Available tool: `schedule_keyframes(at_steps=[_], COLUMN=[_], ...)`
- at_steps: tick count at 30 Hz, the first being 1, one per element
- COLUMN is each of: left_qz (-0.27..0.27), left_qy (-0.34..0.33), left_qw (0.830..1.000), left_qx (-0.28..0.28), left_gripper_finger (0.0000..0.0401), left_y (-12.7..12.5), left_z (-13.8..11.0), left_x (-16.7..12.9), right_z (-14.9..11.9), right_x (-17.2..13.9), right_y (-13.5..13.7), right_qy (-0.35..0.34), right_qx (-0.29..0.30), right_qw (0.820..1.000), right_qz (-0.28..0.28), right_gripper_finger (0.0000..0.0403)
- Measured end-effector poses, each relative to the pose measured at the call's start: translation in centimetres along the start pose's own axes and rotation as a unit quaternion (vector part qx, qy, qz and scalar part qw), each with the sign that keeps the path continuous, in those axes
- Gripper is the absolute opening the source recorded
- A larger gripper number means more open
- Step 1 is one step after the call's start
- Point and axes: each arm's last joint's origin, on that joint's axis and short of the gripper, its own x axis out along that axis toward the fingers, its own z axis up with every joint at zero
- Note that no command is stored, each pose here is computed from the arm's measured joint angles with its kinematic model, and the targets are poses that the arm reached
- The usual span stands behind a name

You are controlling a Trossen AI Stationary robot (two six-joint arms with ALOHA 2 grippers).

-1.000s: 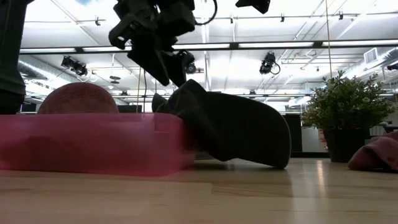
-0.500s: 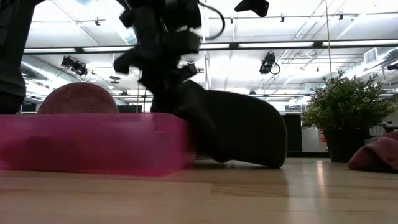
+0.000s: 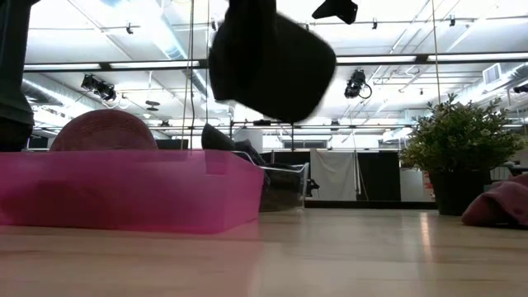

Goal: Pick & Place hat
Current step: Put the black cap into the transparent bin

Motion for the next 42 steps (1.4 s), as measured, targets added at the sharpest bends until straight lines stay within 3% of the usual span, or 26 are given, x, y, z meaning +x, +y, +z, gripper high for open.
schedule_keyframes(at_steps=[6,10,15,25,29,34,38,42], left_qz=[0.062,0.083,0.100,0.114,0.113,0.122,0.158,0.242], left_qy=[0.006,-0.005,0.010,0.026,0.028,0.036,0.047,0.088], left_qw=[0.996,0.994,0.992,0.990,0.990,0.989,0.985,0.966], left_qx=[0.063,0.067,0.076,0.074,0.074,0.073,0.051,0.021], left_gripper_finger=[0.0005,0.0004,0.0004,0.0004,0.0004,0.0004,0.0025,0.0069], left_y=[2.6,3.3,3.5,3.6,3.6,3.7,4.0,4.9], left_z=[0.3,0.4,0.4,0.3,0.3,0.3,0.4,0.6], left_x=[-4.9,-6.5,-6.7,-6.7,-6.7,-6.7,-6.8,-7.1], right_z=[0.1,0.2,1.2,1.1,1.1,1.0,1.1,1.2], right_x=[0.0,0.0,0.6,5.8,6.2,6.1,6.2,5.6], right_y=[0.0,0.1,0.2,-0.7,-0.8,-0.7,-0.6,-0.2], right_qy=[-0.003,-0.011,-0.046,0.000,0.002,0.005,0.002,-0.010], right_qx=[0.002,0.007,0.032,0.048,0.032,0.015,0.009,-0.001], right_qw=[1.000,1.000,0.997,0.998,0.998,0.998,0.998,0.999], right_qz=[0.006,0.016,0.049,0.043,0.044,0.055,0.056,0.034], right_gripper_finger=[0.0278,0.0278,0.0278,0.0270,0.0201,0.0029,0.0012,0.0008])
